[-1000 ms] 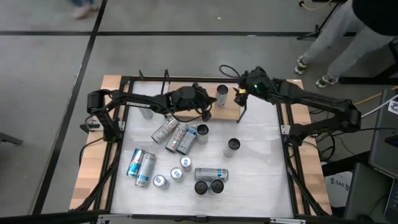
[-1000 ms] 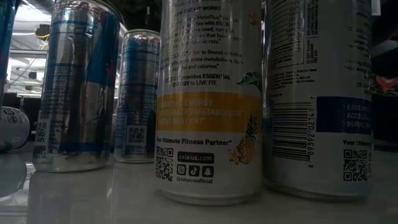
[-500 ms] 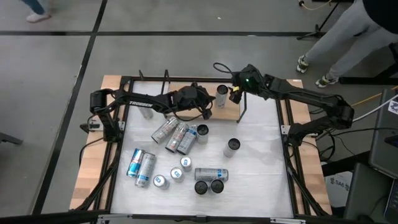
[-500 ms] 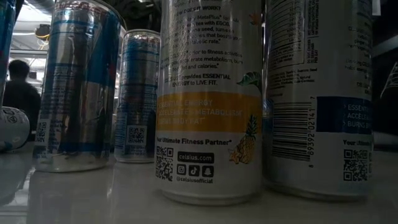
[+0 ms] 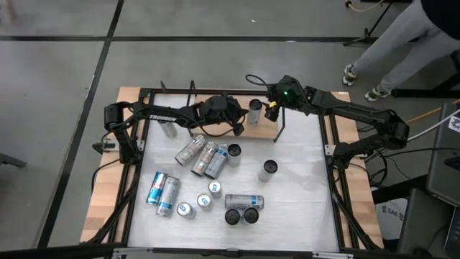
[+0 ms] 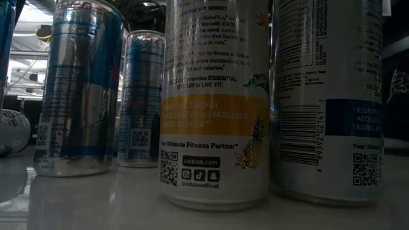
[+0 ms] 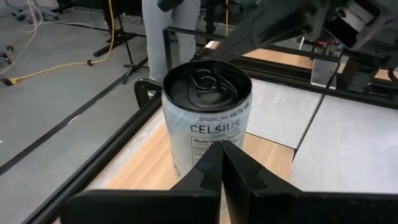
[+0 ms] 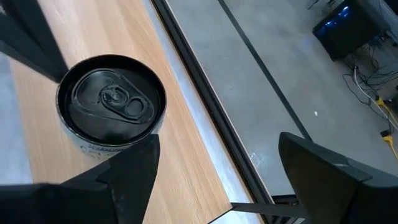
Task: Place canned beverage on shelf
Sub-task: Put the white soda can on the shelf
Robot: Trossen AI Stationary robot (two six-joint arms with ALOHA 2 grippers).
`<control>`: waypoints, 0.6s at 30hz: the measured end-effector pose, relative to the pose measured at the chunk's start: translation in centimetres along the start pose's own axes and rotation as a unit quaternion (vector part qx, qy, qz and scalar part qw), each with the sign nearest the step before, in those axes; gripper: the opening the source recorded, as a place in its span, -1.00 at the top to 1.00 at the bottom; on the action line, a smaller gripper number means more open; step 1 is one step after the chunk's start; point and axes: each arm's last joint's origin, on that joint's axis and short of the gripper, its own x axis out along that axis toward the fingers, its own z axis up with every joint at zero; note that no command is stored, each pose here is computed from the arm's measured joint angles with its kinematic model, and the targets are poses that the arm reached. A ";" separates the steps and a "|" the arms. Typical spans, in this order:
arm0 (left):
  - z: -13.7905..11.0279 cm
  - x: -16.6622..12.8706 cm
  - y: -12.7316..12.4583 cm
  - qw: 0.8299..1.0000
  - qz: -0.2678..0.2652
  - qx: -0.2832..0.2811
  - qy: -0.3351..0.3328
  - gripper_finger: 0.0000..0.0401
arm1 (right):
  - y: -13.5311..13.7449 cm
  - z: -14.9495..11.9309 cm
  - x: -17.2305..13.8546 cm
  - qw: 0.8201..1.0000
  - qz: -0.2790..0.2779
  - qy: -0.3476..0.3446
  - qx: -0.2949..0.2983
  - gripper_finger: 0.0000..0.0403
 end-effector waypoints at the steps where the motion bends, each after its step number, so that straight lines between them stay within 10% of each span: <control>1: 0.0 0.0 0.1 1.000 0.001 -0.001 -0.002 1.00 | 0.0 0.0 0.0 1.000 0.004 -0.001 0.000 -0.60; 18: 0.3 0.3 2.1 0.999 0.038 -0.010 -0.011 1.00 | 0.4 0.1 0.0 0.997 0.069 -0.019 0.000 -0.60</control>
